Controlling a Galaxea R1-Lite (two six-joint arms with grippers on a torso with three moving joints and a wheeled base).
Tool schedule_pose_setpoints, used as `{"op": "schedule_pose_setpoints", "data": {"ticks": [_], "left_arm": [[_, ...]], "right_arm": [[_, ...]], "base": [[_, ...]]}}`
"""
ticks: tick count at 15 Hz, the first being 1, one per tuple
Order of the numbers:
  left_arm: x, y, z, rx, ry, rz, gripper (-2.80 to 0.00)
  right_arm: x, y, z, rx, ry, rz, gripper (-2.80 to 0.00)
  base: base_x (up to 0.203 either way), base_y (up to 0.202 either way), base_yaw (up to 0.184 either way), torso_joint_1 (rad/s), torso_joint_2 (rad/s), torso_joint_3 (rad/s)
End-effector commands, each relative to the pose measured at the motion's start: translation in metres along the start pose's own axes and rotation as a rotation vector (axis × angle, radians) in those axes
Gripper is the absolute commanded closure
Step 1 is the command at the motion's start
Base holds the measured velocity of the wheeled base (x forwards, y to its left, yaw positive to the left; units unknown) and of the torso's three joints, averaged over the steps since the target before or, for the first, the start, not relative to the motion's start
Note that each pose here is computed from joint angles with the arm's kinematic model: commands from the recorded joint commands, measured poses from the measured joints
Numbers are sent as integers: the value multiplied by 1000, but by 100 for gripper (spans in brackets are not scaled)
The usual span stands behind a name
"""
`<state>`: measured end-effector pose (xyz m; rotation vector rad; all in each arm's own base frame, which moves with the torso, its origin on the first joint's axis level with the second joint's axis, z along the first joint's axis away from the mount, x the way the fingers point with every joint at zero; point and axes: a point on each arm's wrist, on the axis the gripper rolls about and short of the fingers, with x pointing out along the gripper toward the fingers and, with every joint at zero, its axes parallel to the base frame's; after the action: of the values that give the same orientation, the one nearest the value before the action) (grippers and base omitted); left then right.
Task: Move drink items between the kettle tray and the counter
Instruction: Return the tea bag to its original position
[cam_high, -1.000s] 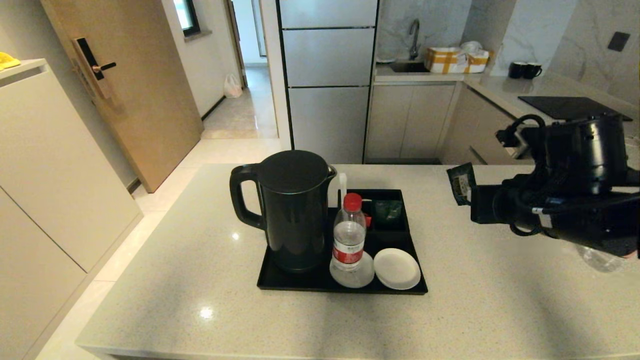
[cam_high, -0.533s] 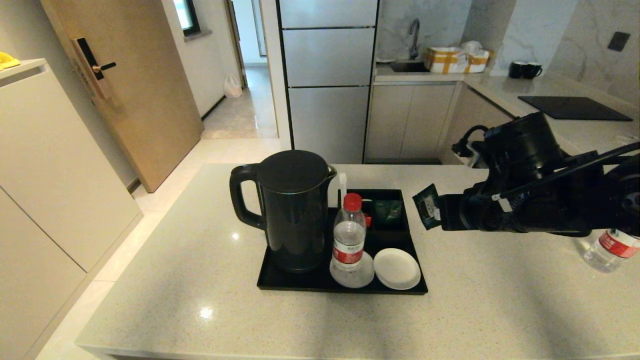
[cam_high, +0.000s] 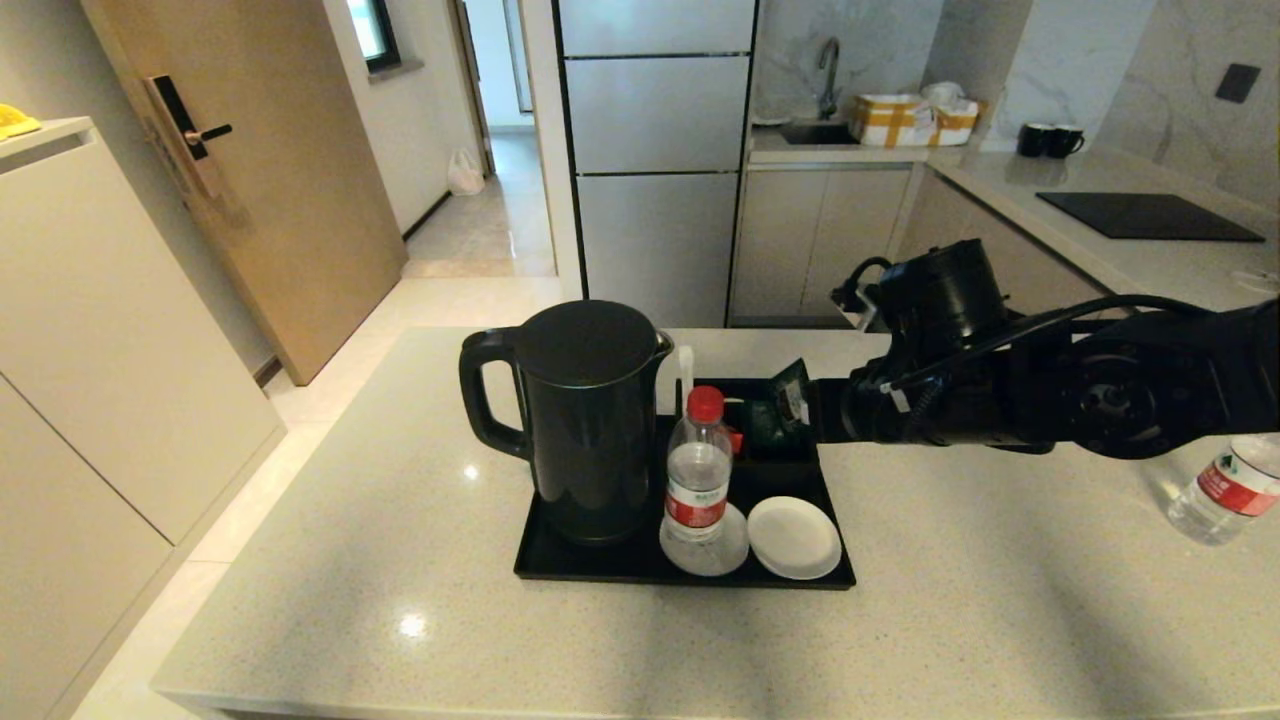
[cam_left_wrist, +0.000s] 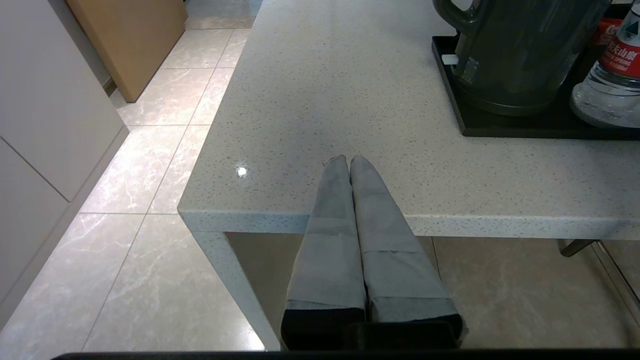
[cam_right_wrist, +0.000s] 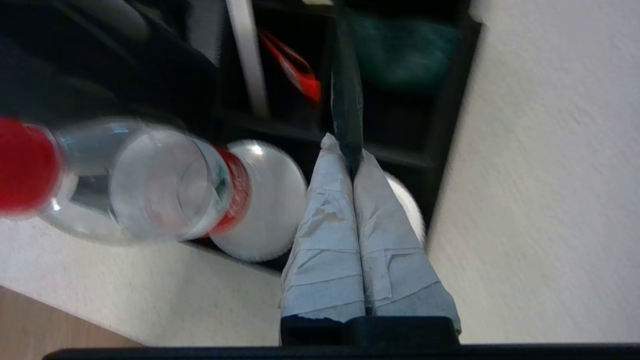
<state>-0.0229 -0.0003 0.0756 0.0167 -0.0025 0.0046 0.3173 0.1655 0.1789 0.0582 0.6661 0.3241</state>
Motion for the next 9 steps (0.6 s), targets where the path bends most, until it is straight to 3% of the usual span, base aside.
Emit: {"op": "schedule_pose_setpoints", "data": {"ticks": [1, 4, 6, 9], "left_arm": [[0, 0, 0, 0, 3, 2, 0], [0, 0, 0, 0, 3, 0, 0], [0, 0, 0, 0, 3, 1, 0], [0, 0, 0, 0, 3, 0, 0]], "right_arm": [[16, -2, -13, -39, 45, 47, 0], [14, -27, -12, -137, 30, 211, 0], [11, -38, -10, -140, 17, 220, 0], [14, -74, -3, -194, 8, 213, 0]], "base": [[0, 0, 0, 0, 0, 0], [0, 0, 0, 0, 0, 0], [0, 0, 0, 0, 0, 0], [0, 0, 0, 0, 0, 0]]}}
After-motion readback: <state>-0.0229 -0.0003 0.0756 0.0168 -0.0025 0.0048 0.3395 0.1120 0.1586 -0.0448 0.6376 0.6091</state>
